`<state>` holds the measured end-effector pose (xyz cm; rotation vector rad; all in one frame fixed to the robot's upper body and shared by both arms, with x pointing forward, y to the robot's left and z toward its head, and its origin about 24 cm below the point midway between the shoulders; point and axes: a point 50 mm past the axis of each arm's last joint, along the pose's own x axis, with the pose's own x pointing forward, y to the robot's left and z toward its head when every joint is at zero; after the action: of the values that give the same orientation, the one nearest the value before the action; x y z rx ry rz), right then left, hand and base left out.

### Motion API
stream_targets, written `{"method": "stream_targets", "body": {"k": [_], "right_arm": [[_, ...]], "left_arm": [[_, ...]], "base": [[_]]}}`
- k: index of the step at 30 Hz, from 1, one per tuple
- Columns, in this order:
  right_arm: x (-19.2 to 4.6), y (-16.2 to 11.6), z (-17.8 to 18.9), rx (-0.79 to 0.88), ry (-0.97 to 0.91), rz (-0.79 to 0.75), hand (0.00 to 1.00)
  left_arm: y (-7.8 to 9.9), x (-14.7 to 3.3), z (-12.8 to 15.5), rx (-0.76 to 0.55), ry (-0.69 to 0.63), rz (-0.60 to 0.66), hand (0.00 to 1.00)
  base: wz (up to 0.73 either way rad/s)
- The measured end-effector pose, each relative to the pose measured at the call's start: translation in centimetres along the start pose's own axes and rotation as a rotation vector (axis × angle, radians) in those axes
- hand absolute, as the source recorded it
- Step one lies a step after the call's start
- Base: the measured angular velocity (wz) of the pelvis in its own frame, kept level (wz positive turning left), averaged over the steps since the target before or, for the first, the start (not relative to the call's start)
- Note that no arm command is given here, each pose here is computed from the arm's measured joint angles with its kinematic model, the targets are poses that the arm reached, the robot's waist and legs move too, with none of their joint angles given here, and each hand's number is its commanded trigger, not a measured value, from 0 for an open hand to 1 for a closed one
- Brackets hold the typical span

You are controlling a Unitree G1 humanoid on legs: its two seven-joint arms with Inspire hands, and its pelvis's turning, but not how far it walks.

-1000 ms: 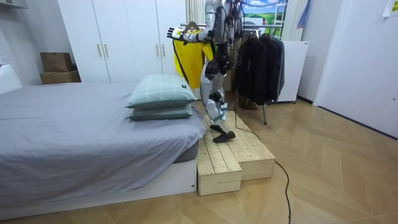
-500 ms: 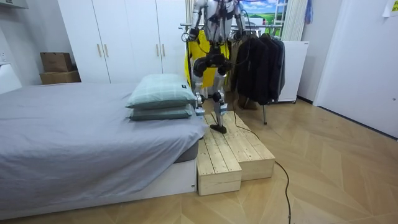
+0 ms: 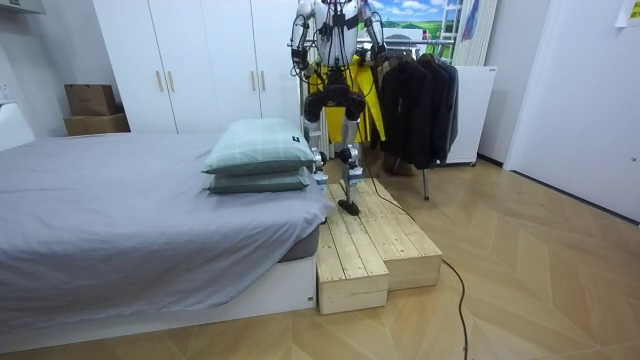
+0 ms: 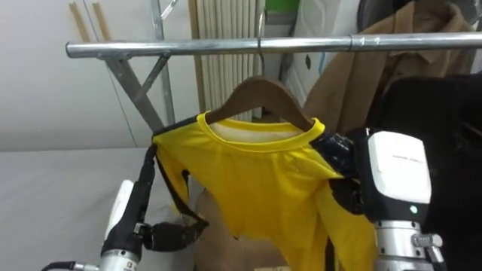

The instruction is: Hang clothes

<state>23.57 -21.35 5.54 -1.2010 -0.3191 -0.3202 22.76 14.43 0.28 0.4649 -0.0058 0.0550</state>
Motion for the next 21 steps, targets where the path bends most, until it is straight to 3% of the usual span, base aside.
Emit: {"method": "stream_targets", "body": {"k": [5,21], "right_arm": [[-0.1,0.1,0.0,0.012,0.018,0.0,1.0],[0.9,-1.3,0.7,0.012,-0.011,-0.057,1.0]], "left_arm": [[0.2,0.9,0.8,-0.015,-0.031,-0.02,0.0],[0.1,1.0,1.3,-0.03,-0.045,-0.014,0.0]], "base": [[-0.21],[-0.01]]}}
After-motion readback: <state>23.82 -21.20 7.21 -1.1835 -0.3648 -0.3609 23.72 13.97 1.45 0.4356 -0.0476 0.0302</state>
